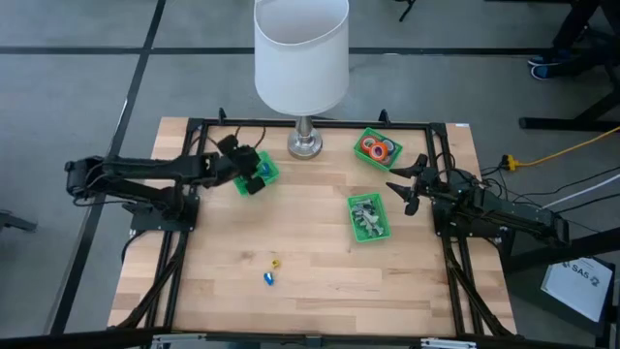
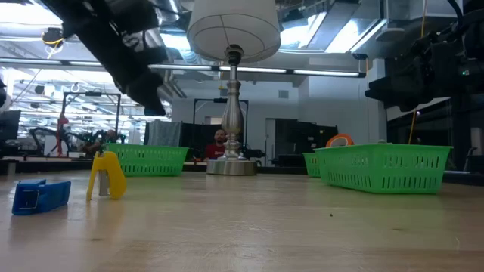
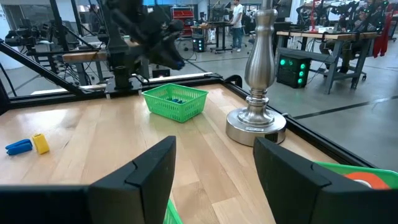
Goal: Pick and place Stapler, Stapler remover, tape
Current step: Put the blue stapler into the left green bin, then put the yellow stapler into the left green bin
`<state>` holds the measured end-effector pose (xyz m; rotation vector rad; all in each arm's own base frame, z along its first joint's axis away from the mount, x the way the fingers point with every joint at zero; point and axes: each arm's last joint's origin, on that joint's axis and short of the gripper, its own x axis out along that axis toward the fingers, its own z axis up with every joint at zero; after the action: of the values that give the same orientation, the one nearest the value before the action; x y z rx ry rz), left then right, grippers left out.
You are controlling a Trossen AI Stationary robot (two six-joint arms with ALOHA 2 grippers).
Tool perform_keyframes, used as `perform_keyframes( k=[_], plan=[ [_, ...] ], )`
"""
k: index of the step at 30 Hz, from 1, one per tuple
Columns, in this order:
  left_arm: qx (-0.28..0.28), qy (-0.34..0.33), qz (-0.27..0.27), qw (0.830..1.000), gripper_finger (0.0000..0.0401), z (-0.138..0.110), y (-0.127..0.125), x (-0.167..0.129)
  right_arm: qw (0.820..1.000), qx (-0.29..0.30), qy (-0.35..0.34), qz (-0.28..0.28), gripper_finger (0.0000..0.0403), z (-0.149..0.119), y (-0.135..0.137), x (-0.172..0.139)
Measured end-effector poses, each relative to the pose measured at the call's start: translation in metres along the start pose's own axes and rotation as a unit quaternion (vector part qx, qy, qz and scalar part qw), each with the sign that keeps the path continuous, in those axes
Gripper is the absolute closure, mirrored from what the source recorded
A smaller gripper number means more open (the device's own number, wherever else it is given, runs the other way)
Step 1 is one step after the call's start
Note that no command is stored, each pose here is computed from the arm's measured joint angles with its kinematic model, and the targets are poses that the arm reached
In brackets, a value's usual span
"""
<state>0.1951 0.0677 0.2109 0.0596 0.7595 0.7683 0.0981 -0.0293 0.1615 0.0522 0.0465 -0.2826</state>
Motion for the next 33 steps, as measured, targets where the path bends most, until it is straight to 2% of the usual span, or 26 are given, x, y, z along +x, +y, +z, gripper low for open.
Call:
perform_keyframes(
  k=[8, 20, 27, 33],
  plan=[
    [-0.003, 0.063, -0.018, 0.998, 0.0338, -0.008, 0.018, 0.029, 1.000, 0.000, 0.000, 0.000, 0.0183, 0.000, 0.000, 0.000],
    [-0.022, 0.084, -0.055, 0.995, 0.0277, -0.012, 0.021, 0.038, 1.000, 0.000, 0.000, 0.000, 0.0183, 0.000, 0.000, 0.000],
    [-0.041, 0.082, -0.120, 0.988, 0.0241, -0.011, 0.016, 0.037, 1.000, 0.000, 0.000, 0.000, 0.0183, 0.000, 0.000, 0.000],
    [-0.013, 0.042, -0.218, 0.975, 0.0229, -0.003, -0.005, 0.025, 1.000, 0.000, 0.000, 0.000, 0.0183, 0.000, 0.000, 0.000]
  ],
)
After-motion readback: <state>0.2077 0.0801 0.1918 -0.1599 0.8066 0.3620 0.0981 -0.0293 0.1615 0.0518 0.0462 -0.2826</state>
